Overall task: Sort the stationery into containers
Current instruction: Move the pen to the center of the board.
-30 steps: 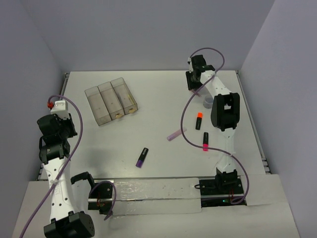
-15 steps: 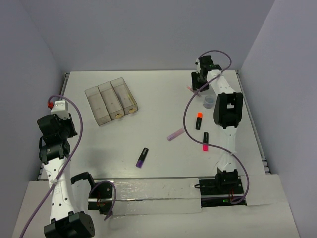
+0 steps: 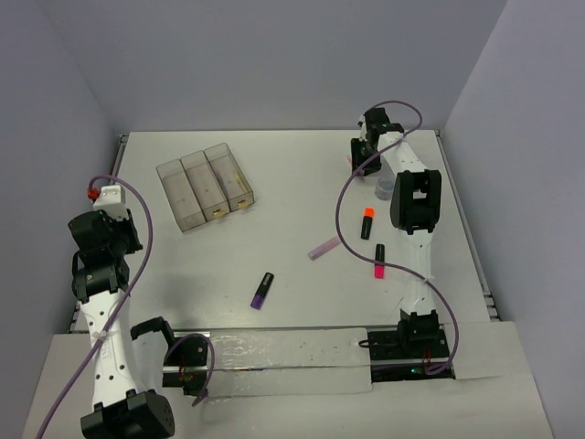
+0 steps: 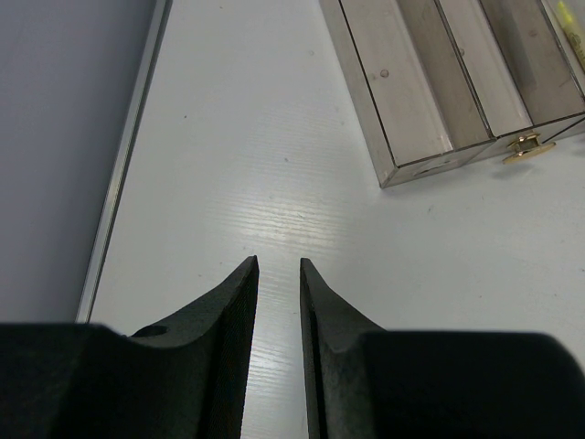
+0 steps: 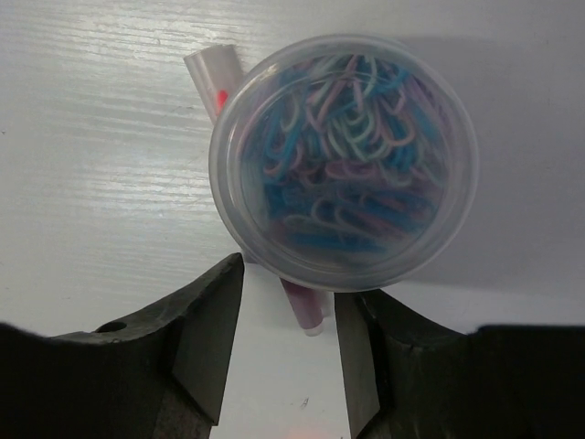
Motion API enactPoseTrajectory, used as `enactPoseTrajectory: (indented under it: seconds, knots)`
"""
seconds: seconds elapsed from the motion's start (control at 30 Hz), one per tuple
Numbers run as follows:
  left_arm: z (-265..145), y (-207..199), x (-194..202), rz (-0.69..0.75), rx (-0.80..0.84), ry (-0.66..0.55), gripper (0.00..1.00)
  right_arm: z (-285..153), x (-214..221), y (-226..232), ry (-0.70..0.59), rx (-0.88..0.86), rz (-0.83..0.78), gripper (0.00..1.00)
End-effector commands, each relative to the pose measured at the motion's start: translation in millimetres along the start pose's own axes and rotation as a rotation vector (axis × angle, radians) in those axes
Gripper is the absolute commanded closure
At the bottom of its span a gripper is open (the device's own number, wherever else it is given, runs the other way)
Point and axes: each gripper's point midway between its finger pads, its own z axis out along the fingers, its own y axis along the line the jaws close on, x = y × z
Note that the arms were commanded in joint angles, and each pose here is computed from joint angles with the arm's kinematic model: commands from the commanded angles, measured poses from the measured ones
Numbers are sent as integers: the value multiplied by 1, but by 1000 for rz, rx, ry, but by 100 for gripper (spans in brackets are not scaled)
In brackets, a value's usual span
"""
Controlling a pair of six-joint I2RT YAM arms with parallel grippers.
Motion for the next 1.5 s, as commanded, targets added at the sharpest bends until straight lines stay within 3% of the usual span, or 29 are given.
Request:
enactPoseTrajectory:
  seconds: [0.0,0.13,0.23,0.37,0.53,0.77,0.87,0.97,1.17,1.3,1.37,1.47]
  knots:
    - [-1,3,-17,-8,-11,-59,68,2,7,-3,27,13,4,51]
    - [-1,4,-17,-10,-12,-60,68,3,11,-3,34,44,-4,63]
    - [-2,4,-17,-9,-13,-61,68,1,9,-1,32,86,-30,84]
    - [-2,4,-17,-7,-15,-63,68,-3,8,5,30,106,-64,99]
    - [-2,4,-17,-6,-17,-63,68,-12,21,18,76,96,-145,100]
    - [-3,4,-17,-5,-16,-67,68,-35,85,41,241,62,-212,99]
    - [-2,4,-17,-4,-15,-64,68,-36,103,45,283,67,-235,84]
    - [-2,4,-17,-5,-14,-63,68,-34,89,51,263,48,-243,65]
    - [-3,5,-17,-5,-21,-67,68,-17,66,58,246,33,-250,57]
    - [-4,6,-18,-4,-24,-70,68,-13,63,55,236,48,-252,60]
    - [-3,6,-17,-5,-23,-66,68,-13,64,55,239,49,-256,69]
    - [-3,7,-17,-3,-29,-69,68,-13,65,55,239,52,-274,100]
